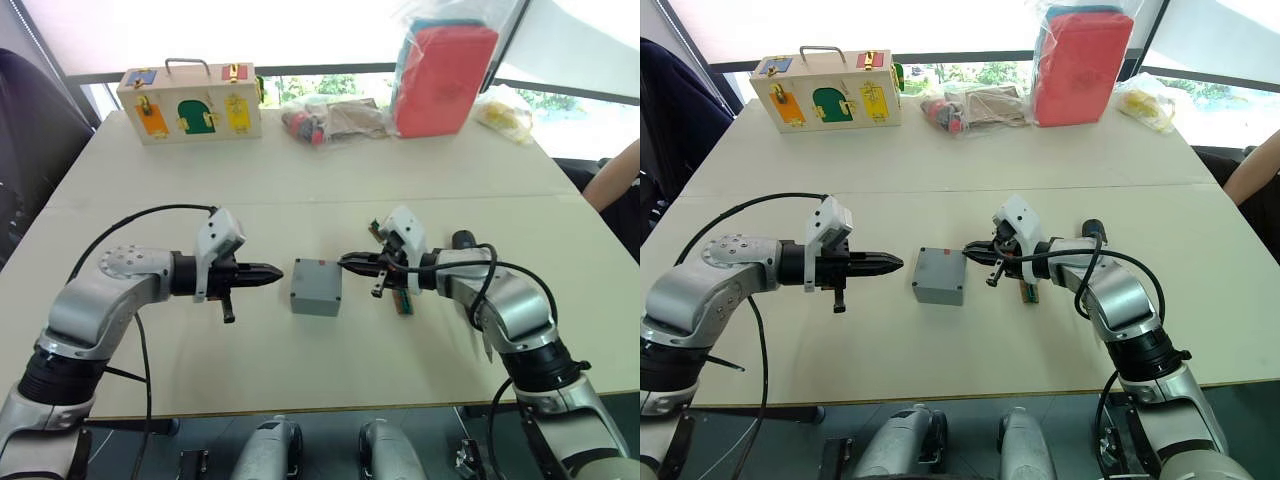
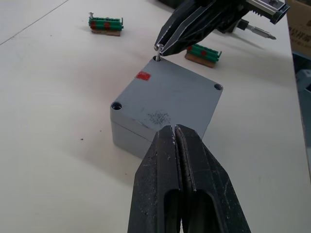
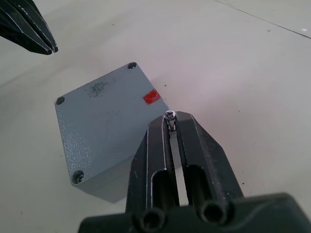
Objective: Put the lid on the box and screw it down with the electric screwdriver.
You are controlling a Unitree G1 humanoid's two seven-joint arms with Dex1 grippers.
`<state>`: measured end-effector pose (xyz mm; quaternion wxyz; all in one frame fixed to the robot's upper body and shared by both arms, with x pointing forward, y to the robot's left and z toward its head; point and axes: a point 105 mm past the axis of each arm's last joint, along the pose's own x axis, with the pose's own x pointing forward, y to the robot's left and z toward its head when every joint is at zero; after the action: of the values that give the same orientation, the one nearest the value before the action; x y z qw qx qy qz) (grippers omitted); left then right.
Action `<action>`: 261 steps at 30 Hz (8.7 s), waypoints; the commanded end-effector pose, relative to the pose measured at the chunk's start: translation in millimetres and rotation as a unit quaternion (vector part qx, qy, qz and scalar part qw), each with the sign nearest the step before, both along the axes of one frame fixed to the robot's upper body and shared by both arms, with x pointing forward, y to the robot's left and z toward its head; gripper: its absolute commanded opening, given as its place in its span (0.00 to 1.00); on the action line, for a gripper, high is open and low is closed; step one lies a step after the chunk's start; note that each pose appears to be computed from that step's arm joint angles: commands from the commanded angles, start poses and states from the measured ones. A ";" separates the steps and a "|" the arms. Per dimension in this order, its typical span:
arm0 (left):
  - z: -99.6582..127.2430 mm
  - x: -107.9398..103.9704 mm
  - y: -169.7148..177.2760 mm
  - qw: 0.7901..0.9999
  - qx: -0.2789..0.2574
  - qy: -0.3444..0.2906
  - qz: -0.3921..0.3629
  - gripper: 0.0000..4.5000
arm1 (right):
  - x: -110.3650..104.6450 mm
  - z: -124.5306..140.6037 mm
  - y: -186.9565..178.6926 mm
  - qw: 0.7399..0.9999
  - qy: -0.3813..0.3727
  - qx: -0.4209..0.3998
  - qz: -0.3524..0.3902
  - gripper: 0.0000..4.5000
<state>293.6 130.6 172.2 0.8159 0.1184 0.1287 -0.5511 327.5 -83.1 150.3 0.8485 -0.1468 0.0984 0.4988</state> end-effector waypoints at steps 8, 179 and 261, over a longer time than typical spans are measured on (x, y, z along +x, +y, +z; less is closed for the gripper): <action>20.8 -0.2 -5.2 0.999 -0.017 -0.036 -0.013 0.00 | 5.3 24.3 -10.7 0.999 -0.027 0.012 -0.018 0.53; 13.9 27.0 -41.9 0.993 -0.093 -0.017 -0.065 0.00 | 17.8 186.4 -51.1 0.955 -0.065 0.233 -0.174 0.42; -47.3 57.1 3.7 0.995 0.078 -0.053 0.030 0.00 | -60.2 5.9 -18.8 0.990 0.084 -0.104 0.047 0.99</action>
<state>357.5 132.1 111.5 0.8263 0.2014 0.1501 -0.5041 257.9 -98.3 144.3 0.7832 -0.1744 0.2463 0.5436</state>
